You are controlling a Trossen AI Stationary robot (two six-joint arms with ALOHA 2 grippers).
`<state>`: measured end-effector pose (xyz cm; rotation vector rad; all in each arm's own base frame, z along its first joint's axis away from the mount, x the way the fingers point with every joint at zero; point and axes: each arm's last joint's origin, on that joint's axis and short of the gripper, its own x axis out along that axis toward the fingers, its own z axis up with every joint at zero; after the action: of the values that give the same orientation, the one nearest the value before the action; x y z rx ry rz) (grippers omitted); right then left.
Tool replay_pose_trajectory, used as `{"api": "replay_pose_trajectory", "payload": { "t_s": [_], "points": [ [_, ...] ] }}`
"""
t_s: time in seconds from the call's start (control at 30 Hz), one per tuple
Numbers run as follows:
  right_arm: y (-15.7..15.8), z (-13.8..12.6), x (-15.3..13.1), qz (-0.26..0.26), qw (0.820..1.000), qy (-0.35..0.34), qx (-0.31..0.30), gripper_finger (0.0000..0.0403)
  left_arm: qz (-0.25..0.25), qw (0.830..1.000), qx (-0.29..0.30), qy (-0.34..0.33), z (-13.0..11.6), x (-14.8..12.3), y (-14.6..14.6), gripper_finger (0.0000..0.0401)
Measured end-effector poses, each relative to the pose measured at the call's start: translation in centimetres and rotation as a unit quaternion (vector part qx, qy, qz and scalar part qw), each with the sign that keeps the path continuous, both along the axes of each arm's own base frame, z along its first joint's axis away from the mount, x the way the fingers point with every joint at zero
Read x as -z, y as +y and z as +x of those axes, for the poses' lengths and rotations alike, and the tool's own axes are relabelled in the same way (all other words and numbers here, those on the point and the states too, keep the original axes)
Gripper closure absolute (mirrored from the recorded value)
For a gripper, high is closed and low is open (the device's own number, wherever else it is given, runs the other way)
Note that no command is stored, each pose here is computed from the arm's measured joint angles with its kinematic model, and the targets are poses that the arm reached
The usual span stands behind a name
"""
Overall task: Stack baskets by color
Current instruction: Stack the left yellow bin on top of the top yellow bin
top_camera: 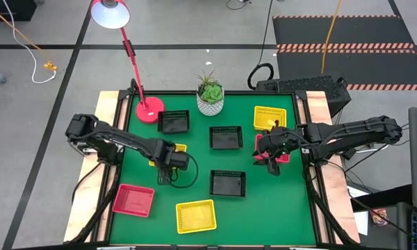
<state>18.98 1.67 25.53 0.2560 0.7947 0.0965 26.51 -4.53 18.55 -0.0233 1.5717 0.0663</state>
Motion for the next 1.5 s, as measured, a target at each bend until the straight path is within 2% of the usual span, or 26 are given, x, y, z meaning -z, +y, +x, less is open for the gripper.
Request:
{"api": "replay_pose_trajectory", "payload": {
  "t_s": [0.1, 0.17, 0.37, 0.4, 0.57, 0.67, 0.77, 0.9, 1.0, 1.23, 1.33, 1.5],
  "points": [
    [0.0, 0.0, 0.0, 0.001, 1.0, -0.002, 0.002, 0.0227, 0.006, 1.0, 0.005, 0.009, -0.5, 0.9, 0.3, 0.019],
    [0.0, 0.1, -0.1, 0.001, 1.0, -0.008, 0.002, 0.0227, 0.013, 1.0, 0.007, 0.012, -0.7, 1.2, 0.4, 0.0216],
    [0.0, 0.3, -0.4, 0.001, 1.0, -0.027, 0.001, 0.0227, 0.002, 1.0, 0.011, 0.003, -0.2, 0.6, 0.6, 0.0375],
    [0.0, 0.4, -0.4, 0.0, 1.0, -0.028, 0.0, 0.0227, -0.001, 1.0, 0.01, -0.002, 0.0, 0.4, 0.7, 0.0386],
    [0.0, 0.4, -0.5, 0.0, 0.999, -0.034, 0.0, 0.0227, -0.007, 0.999, 0.021, -0.037, 1.4, -1.6, 0.6, 0.0392],
    [0.0, 0.5, -0.5, -0.006, 0.999, -0.037, -0.006, 0.0227, -0.001, 0.997, 0.027, -0.071, 2.6, -4.2, 0.5, 0.0394],
    [0.0, 0.5, -0.5, -0.013, 0.999, -0.038, -0.002, 0.0227, 0.032, 0.993, 0.029, -0.109, 3.6, -7.4, 0.8, 0.0394],
    [-0.3, 0.5, -0.5, -0.045, 0.998, -0.041, 0.031, 0.0226, 0.054, 0.983, 0.022, -0.174, 4.9, -11.1, 1.8, 0.0395],
    [-0.5, 0.5, -0.6, -0.06, 0.996, -0.042, 0.049, 0.0226, 0.059, 0.973, 0.024, -0.221, 5.8, -12.8, 2.8, 0.0395],
    [-1.9, -1.7, -2.2, -0.109, 0.98, -0.081, 0.144, 0.0227, 0.067, 0.95, 0.032, -0.304, 7.9, -13.5, 5.2, 0.0395],
    [-2.3, -3.0, -3.3, -0.117, 0.972, -0.114, 0.171, 0.0227, 0.077, 0.953, 0.04, -0.291, 9.4, -12.8, 6.1, 0.0395],
    [-2.7, -4.7, -4.4, -0.103, 0.962, -0.153, 0.202, 0.0227, 0.086, 0.95, 0.06, -0.295, 13.3, -12.9, 7.7, 0.0395]
  ]
}}
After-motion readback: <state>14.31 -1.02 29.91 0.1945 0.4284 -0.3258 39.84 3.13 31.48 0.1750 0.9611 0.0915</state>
